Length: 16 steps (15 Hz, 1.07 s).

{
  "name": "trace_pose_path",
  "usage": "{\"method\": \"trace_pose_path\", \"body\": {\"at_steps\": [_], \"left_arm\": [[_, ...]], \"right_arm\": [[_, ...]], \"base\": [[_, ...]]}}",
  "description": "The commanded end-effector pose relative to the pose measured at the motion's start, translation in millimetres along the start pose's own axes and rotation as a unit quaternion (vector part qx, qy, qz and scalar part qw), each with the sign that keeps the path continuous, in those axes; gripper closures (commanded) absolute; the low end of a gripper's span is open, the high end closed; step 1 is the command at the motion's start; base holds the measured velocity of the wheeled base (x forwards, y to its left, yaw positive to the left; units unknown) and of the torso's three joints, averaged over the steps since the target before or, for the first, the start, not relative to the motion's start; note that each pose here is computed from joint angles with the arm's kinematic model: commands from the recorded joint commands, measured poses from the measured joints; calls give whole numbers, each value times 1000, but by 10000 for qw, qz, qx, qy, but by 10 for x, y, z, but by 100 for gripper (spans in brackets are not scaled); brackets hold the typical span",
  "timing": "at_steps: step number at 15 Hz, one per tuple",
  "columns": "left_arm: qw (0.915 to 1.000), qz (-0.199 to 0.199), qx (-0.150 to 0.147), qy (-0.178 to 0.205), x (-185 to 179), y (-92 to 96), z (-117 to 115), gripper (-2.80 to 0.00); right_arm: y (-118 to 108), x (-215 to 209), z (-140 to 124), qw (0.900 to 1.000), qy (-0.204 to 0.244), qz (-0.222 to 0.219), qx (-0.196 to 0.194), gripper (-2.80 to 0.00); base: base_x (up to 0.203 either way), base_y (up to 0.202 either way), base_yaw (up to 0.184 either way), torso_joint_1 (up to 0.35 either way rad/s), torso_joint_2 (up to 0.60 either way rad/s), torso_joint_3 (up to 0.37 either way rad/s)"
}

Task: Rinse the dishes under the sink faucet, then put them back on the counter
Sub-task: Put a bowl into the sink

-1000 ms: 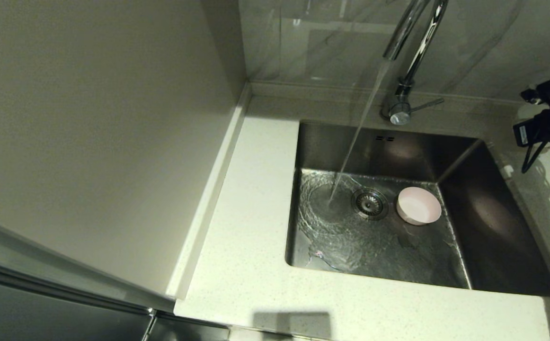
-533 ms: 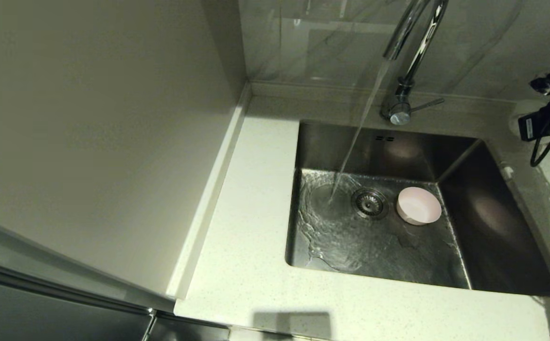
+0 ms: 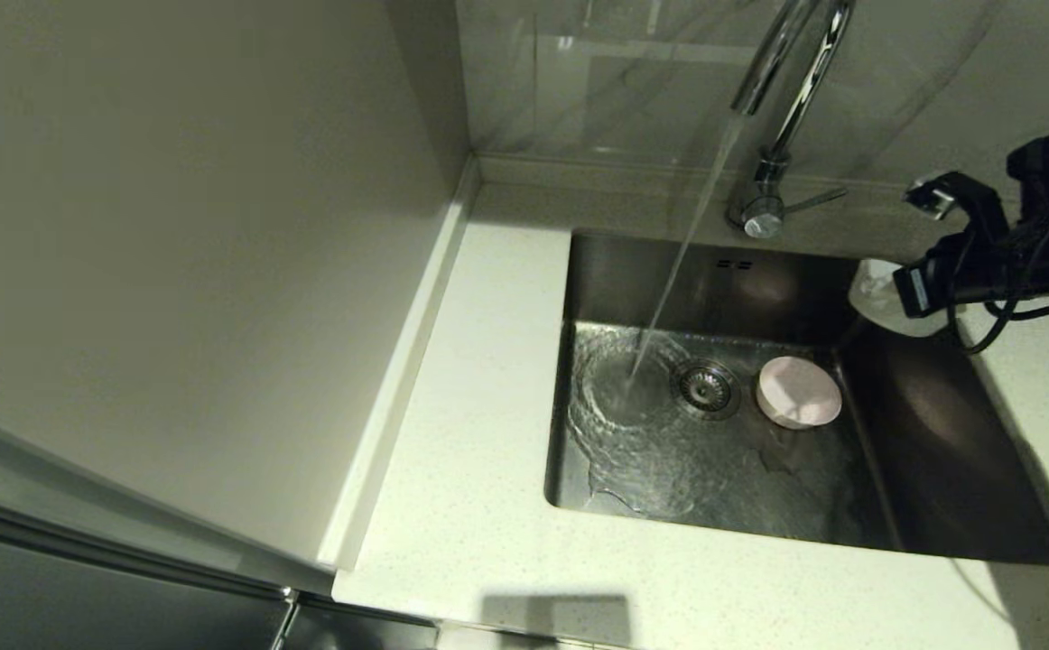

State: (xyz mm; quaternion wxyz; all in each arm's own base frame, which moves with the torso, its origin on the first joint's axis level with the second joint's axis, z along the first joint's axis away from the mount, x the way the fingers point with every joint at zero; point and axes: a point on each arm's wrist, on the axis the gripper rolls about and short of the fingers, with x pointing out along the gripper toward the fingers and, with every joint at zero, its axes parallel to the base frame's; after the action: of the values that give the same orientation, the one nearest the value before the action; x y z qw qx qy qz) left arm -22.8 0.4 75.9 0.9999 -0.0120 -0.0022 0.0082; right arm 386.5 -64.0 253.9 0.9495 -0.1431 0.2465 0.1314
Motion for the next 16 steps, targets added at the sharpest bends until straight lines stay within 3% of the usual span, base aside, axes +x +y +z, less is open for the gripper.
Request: {"method": "trace_pose_path", "body": {"at_steps": [1,6,10,13,16], "left_arm": [[10000,2,-3,-9,-1,0,0,0],[10000,2,-3,-9,-1,0,0,0],[10000,2,-3,-9,-1,0,0,0],[10000,2,-3,-9,-1,0,0,0],[10000,2,-3,-9,-1,0,0,0]], "right_arm": [[446,35,89,9989,52,454,-131,0],[1085,286,-193,9957,434,811,-120,0],[1507,479,-205,9938,-285,1032,-313,0],[1753,659,-378,9878,-975,1078,-564,0],[1903,828,-620,9836,-1099,1107,-905,0]], "base": [[0,0,0,0,0,0],[0,0,0,0,0,0],[0,0,0,0,0,0],[0,0,0,0,0,0],[0,0,0,0,0,0]]}}
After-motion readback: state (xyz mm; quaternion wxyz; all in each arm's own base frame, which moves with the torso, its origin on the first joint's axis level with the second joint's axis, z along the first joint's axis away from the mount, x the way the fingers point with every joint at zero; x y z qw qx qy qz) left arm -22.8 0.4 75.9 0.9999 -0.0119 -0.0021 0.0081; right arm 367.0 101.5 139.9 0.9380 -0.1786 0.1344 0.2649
